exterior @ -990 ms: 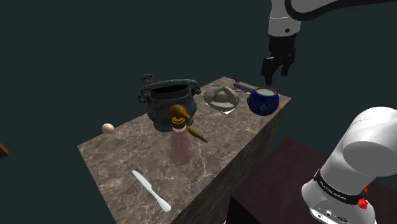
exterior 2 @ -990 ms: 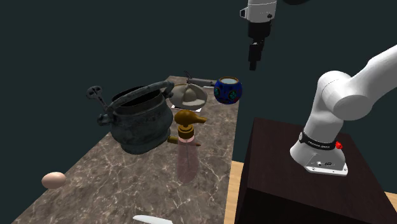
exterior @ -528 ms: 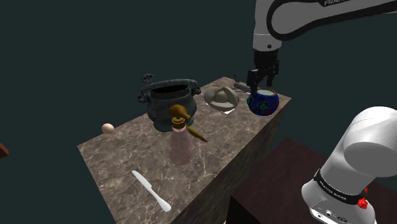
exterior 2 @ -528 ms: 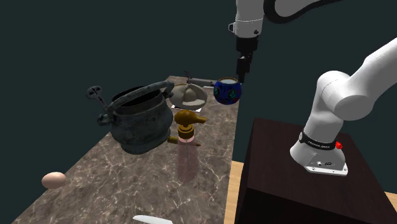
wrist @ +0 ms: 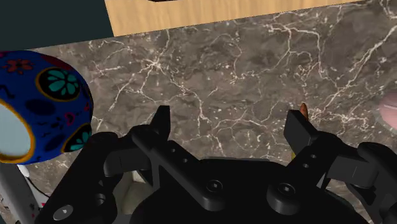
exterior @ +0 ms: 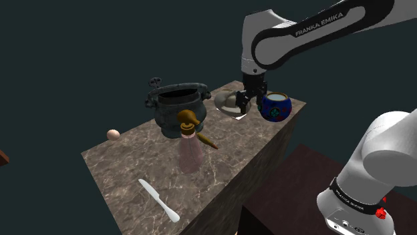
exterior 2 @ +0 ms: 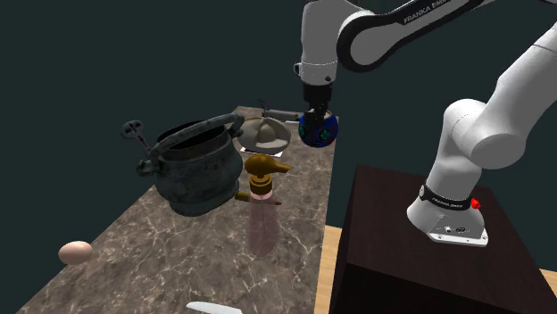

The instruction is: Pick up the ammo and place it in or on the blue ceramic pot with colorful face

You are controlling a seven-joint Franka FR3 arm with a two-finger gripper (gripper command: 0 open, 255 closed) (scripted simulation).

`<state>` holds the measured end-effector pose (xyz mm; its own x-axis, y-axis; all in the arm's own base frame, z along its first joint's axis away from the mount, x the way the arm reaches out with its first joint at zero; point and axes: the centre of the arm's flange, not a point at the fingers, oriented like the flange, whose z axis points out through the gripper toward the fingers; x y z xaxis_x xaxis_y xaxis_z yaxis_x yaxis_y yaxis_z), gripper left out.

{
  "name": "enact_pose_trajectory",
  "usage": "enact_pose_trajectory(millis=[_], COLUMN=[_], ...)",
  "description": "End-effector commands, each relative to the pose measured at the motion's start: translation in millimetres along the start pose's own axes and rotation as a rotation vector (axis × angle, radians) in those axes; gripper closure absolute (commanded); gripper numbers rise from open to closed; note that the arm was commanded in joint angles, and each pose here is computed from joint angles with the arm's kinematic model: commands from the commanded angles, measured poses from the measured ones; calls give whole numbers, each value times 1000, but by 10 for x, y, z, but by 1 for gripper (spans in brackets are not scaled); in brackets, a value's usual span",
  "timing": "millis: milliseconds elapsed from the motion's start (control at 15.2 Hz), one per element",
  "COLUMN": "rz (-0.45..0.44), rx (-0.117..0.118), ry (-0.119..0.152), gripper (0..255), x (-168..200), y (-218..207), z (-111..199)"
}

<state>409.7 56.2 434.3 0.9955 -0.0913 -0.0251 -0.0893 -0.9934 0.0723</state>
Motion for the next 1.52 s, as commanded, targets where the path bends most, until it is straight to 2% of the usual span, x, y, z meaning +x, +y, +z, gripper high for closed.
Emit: enact_pose_trajectory(millis=[0,1056,1452], rz=[-7,-64,-66], rx=[10,83,86], ry=[8,55,56], gripper=[0,0,0], x=[120,1181,1233], y=[-139,-1322,-1390], z=[188,1418,1722])
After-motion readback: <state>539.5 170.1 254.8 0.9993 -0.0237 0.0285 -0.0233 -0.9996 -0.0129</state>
